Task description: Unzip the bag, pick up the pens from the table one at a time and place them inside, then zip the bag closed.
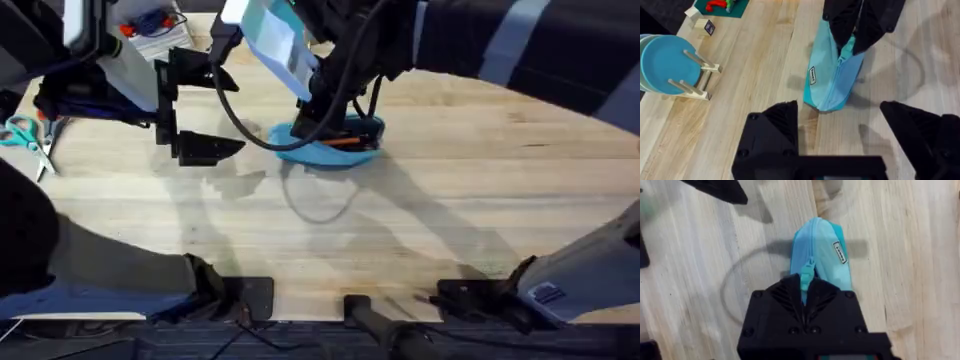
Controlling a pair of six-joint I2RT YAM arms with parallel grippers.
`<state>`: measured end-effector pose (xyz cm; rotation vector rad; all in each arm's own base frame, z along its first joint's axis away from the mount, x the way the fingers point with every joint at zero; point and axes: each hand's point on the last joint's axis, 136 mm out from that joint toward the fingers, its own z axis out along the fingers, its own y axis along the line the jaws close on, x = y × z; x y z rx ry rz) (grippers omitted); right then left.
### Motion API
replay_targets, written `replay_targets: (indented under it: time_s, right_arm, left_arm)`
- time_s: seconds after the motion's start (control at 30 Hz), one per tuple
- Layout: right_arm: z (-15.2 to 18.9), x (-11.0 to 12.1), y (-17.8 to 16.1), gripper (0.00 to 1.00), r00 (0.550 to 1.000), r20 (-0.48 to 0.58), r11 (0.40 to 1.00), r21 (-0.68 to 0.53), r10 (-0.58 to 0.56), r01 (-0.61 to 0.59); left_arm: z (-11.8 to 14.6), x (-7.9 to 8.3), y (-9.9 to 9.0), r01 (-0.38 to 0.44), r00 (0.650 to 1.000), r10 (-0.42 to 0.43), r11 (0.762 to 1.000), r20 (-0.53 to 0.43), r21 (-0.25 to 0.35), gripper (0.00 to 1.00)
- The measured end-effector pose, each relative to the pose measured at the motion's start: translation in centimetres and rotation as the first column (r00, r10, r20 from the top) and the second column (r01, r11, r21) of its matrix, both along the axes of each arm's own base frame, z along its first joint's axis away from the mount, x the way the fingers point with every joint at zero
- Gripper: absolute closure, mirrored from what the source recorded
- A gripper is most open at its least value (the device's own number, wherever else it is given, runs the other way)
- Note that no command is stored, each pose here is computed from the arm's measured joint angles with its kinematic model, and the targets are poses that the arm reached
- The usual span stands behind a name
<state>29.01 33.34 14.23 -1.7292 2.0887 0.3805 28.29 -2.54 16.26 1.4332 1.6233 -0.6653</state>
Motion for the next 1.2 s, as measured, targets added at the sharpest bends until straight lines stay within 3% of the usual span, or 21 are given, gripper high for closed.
replay_targets:
  time_s: [0.33,0.57,0.67,1.2]
  right_arm:
    - [0.0,0.0,0.0,0.970,1.000,0.000,1.000,0.000,0.000,0.000]
    - [0.0,0.0,0.0,0.970,1.000,0.000,1.000,0.000,0.000,0.000]
    - [0.0,0.0,0.0,0.970,1.000,0.000,1.000,0.000,0.000,0.000]
    - [0.0,0.0,0.0,0.970,1.000,0.000,1.000,0.000,0.000,0.000]
  left_arm:
    - [0.0,0.0,-0.1,0.002,1.000,-0.002,1.000,0.001,-0.003,0.007]
    - [0.0,-0.1,-1.7,0.060,0.998,-0.060,0.998,0.005,-0.001,0.078]
    - [0.0,-0.3,-2.5,0.089,0.996,-0.089,0.996,0.005,-0.002,0.008]
    - [0.3,-0.3,-3.1,0.096,0.995,-0.096,0.995,0.008,-0.021,0.005]
